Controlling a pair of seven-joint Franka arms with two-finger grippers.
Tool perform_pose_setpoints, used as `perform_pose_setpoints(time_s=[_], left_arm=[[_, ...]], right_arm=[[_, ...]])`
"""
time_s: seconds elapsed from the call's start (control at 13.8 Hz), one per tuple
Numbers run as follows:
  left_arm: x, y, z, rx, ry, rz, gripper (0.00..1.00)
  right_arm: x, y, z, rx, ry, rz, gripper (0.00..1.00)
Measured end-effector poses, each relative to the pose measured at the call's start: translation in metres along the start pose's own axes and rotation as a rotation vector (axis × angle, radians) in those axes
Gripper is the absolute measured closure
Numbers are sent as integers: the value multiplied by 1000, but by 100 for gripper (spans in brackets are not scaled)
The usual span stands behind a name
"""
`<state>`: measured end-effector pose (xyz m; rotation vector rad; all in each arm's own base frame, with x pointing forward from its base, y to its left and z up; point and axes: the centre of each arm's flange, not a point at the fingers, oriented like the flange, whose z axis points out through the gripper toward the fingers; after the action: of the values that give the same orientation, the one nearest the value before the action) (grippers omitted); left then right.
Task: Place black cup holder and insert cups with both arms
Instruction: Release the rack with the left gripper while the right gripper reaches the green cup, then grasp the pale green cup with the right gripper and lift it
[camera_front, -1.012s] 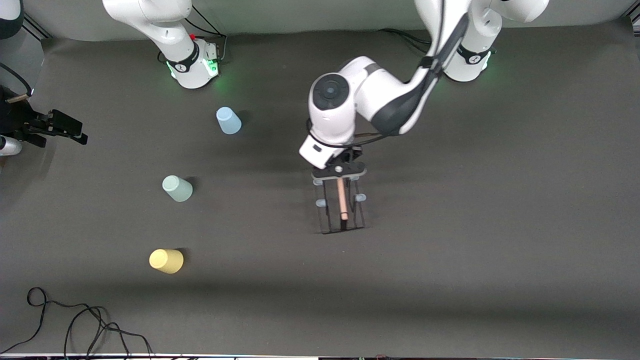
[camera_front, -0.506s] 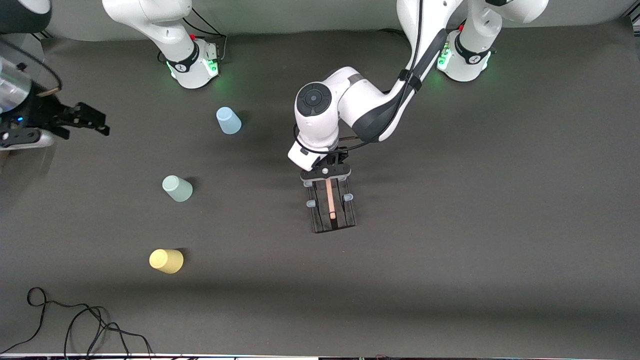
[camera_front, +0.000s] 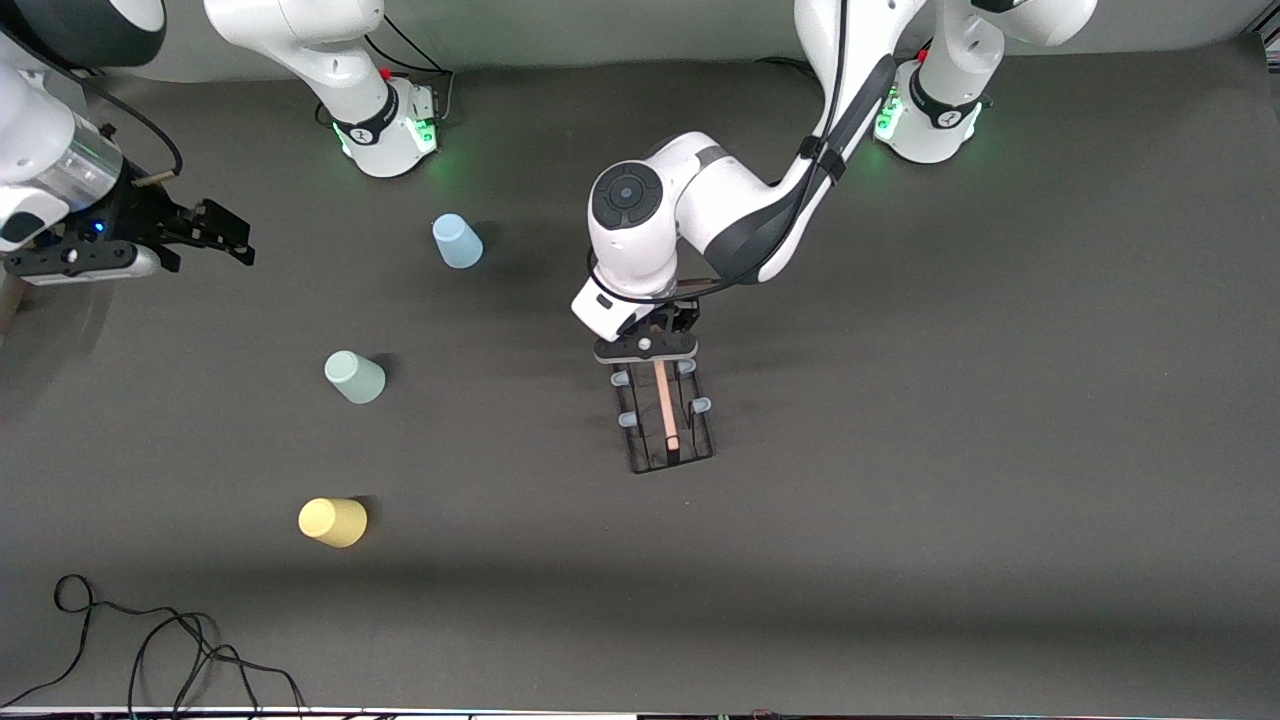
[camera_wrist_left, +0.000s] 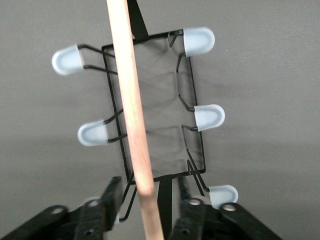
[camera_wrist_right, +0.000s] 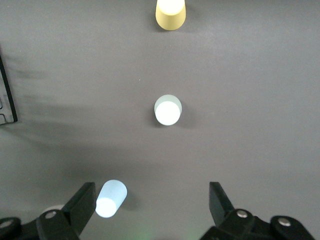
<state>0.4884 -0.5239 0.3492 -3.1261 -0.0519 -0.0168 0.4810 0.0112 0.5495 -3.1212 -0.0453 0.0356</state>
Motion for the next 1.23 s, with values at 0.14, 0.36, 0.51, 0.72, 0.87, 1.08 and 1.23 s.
perform_pose_setpoints(time_s=[0.14,0.36,0.51,0.72,0.87,1.08,1.23], left_arm=[[17,-11,-19,-15,16,-25,16],[61,-66,-82,-66,4,-79,0],[88,-127,-137,-92,2,-90,0],[112,-229,-199,-77,-4,-104,0],[126,-281,-207,-26,8,-101,0],[142,-335,-192,40,-2,-55,0],[149,-386,-190,45,-18,-3,0]], right_arm=[[9,1,15,-1,-6,3,0],[33,3,67,-5,-11,8,0],[41,4,125,-9,11,11,0],[33,5,205,-15,22,14,0],[29,6,243,-18,35,14,0],[20,6,290,-23,55,11,0],[13,6,315,-26,48,10,0]])
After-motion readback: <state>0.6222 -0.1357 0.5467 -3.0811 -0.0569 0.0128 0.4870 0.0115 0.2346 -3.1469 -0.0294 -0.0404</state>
